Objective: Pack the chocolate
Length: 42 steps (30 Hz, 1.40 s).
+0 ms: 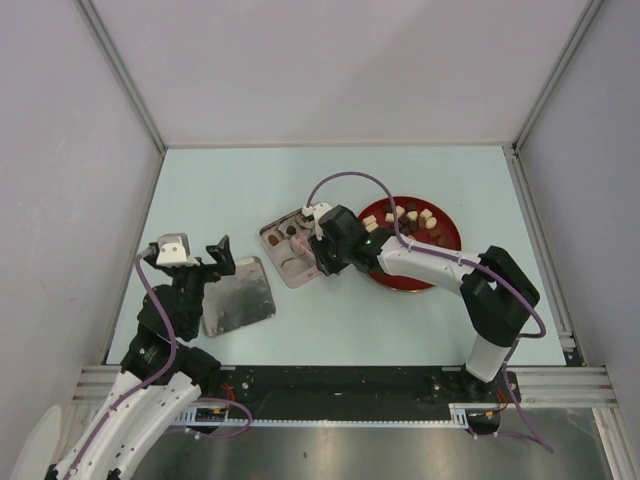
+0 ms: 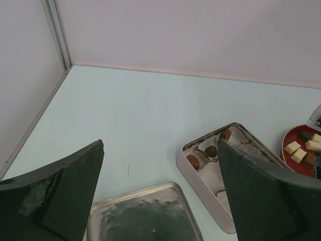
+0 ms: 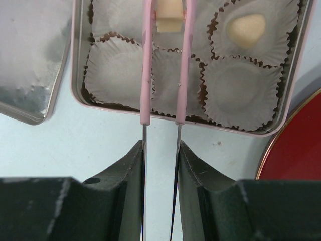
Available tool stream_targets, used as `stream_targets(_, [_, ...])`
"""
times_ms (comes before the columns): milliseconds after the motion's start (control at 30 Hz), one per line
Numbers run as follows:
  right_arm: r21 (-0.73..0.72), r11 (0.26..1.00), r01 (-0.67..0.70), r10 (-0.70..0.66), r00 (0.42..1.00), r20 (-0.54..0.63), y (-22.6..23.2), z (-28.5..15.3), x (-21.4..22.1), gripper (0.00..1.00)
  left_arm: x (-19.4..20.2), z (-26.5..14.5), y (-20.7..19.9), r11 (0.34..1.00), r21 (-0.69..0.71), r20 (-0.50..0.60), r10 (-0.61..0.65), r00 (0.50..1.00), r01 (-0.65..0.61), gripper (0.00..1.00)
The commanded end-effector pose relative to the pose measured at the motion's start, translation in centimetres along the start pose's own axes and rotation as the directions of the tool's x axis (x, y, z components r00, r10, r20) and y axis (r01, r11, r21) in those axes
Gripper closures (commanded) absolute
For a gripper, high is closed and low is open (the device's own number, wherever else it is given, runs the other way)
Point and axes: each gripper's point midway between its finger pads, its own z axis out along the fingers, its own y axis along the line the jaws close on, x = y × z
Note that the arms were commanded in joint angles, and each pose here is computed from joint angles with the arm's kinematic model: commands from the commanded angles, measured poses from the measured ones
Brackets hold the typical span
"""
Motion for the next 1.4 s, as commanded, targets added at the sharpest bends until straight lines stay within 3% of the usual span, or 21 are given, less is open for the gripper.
stream_targets(0, [0.06,0.998,0.011,-0.014,0.999,0.045,-0.6,-0.2,-1.9,0.88,-0.1,0.4,0.0,1.0,-0.001,0.011,0.021,1.0,-0.021,0.0])
stream_targets(267, [0.062,0.998,0.006,-0.009,0.999,0.051,-0.6,0.0,-2.0,0.66,-0.1,0.4,-0.2,1.0,0.007,0.013,0.018,1.0,-0.018,0.0])
stream_targets(467, [0.058,0.998,0.004,-0.008,0.998,0.067,-0.6,-0.1,-2.4,0.56,0.1,0.4,-0.2,1.0,0.009,0.008,0.022,1.0,-0.022,0.0])
stream_targets(867, [0.067,0.998,-0.021,0.01,0.987,0.162,-0.9,-3.3,-5.3,0.55,0.3,0.6,-0.4,1.0,0.017,0.001,0.026,1.0,-0.026,0.0])
stream_targets(1133, [0.19,0.979,-0.069,0.038,0.986,0.161,-4.9,-6.4,-5.4,0.55,0.3,0.6,-0.4,0.999,0.018,0.0,0.027,1.0,-0.027,0.0])
stream_targets(1367, [0.325,0.933,-0.156,0.122,0.985,0.122,-10.0,-9.0,-2.8,0.55,0.2,0.5,-0.4,1.0,0.02,0.006,0.023,1.0,-0.023,0.0])
